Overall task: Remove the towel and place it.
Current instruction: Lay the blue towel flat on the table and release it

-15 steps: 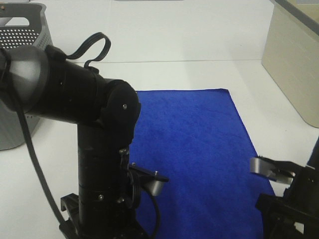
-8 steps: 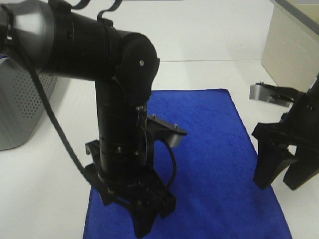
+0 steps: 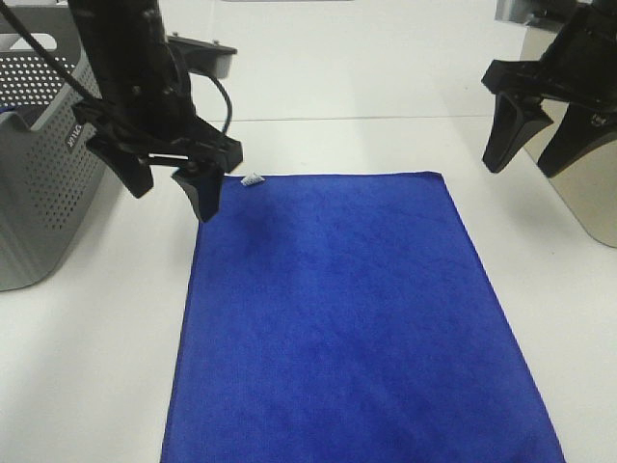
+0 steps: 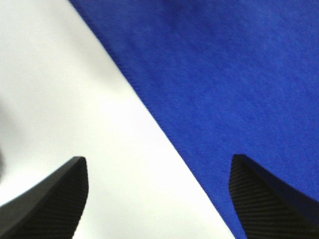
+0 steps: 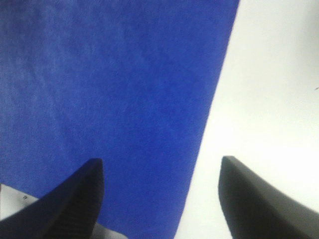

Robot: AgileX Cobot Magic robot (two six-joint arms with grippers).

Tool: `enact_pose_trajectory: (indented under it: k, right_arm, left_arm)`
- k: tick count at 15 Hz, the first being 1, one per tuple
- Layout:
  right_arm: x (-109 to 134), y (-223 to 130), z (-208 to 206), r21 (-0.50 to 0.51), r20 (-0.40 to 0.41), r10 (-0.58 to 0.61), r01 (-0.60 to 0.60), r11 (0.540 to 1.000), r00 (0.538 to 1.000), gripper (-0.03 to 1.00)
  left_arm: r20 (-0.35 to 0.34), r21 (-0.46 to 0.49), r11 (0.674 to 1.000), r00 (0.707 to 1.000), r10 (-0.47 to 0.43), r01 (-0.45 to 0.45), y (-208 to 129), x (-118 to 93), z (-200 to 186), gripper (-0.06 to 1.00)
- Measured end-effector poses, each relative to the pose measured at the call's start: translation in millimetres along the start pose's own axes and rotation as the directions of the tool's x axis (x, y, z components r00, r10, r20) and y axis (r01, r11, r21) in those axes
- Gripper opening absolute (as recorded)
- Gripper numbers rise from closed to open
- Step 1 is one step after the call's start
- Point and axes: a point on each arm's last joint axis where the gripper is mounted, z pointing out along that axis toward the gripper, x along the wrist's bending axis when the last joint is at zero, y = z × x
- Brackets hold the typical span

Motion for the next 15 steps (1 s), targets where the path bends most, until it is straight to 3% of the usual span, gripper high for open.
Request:
enact_pose_trajectory:
  k: [3, 6, 10, 12, 15]
  right_arm:
    - [-0.1, 8.6, -12.3, -0.048, 0.029, 0.024, -0.022, 0.999, 0.999, 0.69]
    - [-6.4, 12.7, -11.6, -0.037, 0.085, 0.011, -0.008, 0.999, 0.996, 0.83]
    - [-23.1, 60.4, 6.0, -0.072, 0.124, 0.003, 0.006, 0.997, 0.992, 0.85]
    - [-27.6, 77.3, 16.0, -0.084, 0.127, 0.0, 0.011, 0.996, 0.992, 0.85]
    - [-36.8, 98.9, 43.2, -0.074, 0.119, 0.002, 0.007, 0.997, 0.993, 0.85]
  left_arm:
    - [-0.007, -0.032, 0.997, 0.997, -0.072, 0.072, 4.7, 31.4, -8.1, 0.73]
    - [-0.019, -0.122, 0.991, 0.999, -0.051, 0.048, 19.1, 36.8, -15.9, 0.84]
    - [-0.022, -0.183, 0.981, 0.998, -0.062, 0.057, 59.6, 40.2, -1.5, 0.89]
    - [-0.013, -0.165, 0.983, 0.996, -0.083, 0.079, 74.0, 44.3, 14.4, 0.89]
    - [0.037, -0.152, 0.974, 0.985, -0.166, 0.17, 95.8, 69.4, 45.6, 0.89]
